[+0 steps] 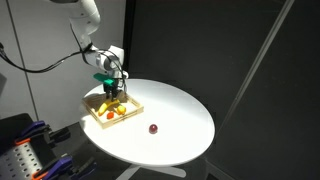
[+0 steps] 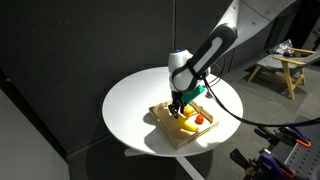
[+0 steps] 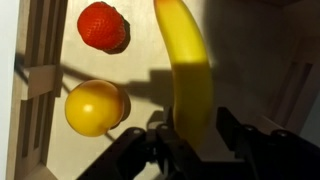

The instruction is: Put the banana on the tray

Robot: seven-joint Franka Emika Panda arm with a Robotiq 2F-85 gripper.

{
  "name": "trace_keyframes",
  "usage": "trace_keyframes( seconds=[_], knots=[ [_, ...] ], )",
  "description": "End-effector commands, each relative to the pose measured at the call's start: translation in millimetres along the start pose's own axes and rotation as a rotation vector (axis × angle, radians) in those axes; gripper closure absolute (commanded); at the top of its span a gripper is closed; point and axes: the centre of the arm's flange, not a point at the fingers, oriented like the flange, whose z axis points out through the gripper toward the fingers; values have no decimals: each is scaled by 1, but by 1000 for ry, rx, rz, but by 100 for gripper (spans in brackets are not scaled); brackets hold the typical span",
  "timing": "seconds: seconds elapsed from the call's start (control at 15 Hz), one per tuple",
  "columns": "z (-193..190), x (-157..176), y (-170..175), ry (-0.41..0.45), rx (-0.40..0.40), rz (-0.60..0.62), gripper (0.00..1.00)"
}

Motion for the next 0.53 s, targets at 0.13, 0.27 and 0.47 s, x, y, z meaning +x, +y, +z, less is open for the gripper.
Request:
trace_keyframes(
  seconds=[0.13,0.27,0.47],
  knots=[
    [-6,6,0,-8,-15,12,3],
    [-11,-1,2,-11,-8,8,0],
    [-22,-10,3,-19,3,7,0]
  ],
)
